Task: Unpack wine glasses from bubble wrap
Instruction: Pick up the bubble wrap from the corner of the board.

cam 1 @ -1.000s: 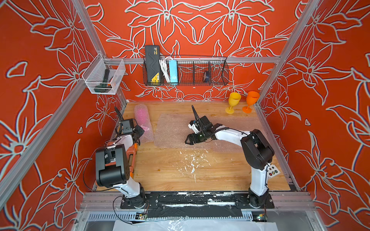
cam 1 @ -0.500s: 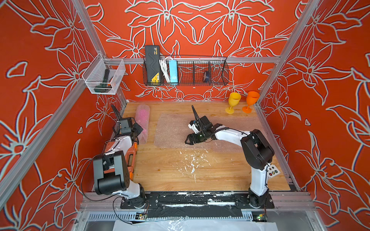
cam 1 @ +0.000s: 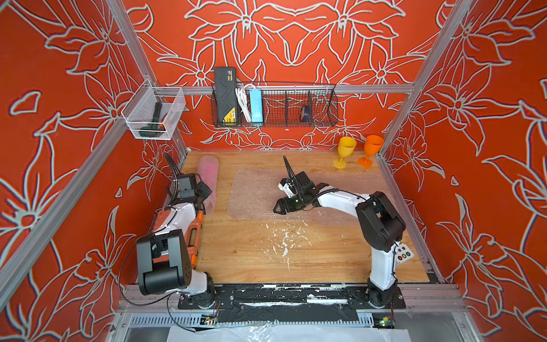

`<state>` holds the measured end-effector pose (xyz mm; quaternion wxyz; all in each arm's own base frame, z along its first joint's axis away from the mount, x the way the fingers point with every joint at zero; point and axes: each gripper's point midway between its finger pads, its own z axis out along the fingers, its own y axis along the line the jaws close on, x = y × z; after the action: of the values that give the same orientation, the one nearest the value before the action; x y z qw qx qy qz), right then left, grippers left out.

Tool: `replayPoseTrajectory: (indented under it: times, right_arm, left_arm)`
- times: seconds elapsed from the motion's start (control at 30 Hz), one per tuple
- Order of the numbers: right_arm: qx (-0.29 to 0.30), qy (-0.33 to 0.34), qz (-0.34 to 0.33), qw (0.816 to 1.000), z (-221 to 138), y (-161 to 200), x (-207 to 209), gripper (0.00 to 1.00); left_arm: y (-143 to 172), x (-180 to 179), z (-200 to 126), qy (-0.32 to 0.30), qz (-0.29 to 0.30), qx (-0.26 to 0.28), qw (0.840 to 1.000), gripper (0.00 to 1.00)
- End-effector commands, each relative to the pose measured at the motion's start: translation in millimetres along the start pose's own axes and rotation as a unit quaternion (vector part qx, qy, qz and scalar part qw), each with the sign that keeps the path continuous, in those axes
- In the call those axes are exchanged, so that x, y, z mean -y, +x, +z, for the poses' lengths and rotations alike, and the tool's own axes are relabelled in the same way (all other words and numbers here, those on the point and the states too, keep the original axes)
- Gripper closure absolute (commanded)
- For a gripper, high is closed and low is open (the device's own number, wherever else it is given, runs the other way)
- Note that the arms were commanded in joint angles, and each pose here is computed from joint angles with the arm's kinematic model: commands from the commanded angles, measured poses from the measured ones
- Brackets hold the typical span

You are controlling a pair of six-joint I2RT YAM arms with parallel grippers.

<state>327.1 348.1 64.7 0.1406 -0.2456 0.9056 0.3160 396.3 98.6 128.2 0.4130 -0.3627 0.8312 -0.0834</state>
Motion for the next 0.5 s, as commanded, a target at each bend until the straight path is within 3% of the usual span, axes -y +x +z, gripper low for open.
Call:
replayPoseTrajectory:
  times: [0.0, 0.3, 0.47]
  right_arm:
    - [-0.003, -0.002, -0.004, 1.0, 1.4, -1.0, -0.4, 0.18]
    - [-0.001, -0.004, -0.006, 1.0, -2.7, -2.3, -3.7, 0.18]
    - [0.001, 0.0, -0.008, 1.0, -6.1, -3.0, -3.6, 0.18]
  left_arm:
    - [-3.4, 17.3, -13.0, 0.024, 0.021, 0.014, 0.999, 1.0]
    - [-22.9, 34.4, -61.0, 0.042, 0.024, 0.057, 0.997, 1.0]
    - [-25.0, 55.1, -88.0, 0.096, 0.027, 0.061, 0.993, 1.0]
